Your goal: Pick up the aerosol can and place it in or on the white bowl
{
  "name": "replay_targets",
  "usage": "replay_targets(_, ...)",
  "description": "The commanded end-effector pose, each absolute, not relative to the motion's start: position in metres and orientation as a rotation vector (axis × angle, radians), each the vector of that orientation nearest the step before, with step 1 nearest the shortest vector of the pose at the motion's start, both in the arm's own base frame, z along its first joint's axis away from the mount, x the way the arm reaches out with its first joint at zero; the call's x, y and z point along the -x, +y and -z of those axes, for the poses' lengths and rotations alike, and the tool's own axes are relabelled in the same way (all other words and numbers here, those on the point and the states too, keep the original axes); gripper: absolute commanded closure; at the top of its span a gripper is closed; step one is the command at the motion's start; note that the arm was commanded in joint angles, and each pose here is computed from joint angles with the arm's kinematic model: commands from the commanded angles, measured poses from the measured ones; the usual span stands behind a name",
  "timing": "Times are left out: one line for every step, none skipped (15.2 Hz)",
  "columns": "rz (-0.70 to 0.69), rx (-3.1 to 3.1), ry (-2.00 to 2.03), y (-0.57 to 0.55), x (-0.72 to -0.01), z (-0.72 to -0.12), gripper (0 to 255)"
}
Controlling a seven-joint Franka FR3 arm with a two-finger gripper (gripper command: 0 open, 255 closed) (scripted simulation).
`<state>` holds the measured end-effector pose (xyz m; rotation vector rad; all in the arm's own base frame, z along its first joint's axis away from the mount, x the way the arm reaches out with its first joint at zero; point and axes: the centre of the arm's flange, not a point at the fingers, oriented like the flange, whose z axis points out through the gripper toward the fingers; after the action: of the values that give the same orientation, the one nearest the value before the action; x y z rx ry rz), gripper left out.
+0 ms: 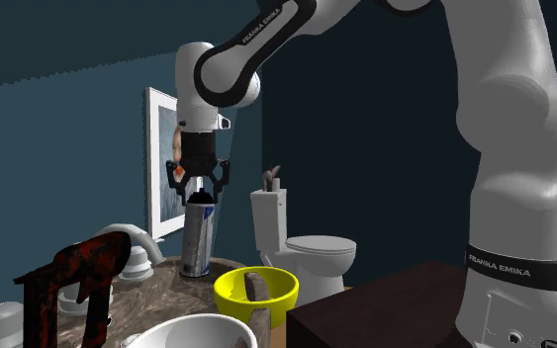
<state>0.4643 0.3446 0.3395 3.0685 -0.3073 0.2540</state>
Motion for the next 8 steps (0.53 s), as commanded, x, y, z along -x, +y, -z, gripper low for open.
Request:
replay_targets(-0.254,-3.069,-0.307,0.345,-0.465,-0.350,255)
replay_targets(-0.254,-3.069,-0.307,0.345,-0.465,-0.355,255)
replay_targets(-0.254,-3.069,-0.307,0.345,-0.465,-0.360,255)
replay_targets(-0.254,-3.069,-0.307,0.349,-0.453,-0.364,255)
replay_targets(-0.254,-3.069,-0.307,0.353,-0.441,-0.369,255)
replay_targets(-0.254,-3.069,-0.307,0.358,-0.429,-0.373,255)
replay_targets(-0.254,-3.069,-0.307,0.362,-0.418,-0.377,255)
replay_targets(-0.254,-3.069,-0.307,0.366,-0.406,-0.381,255)
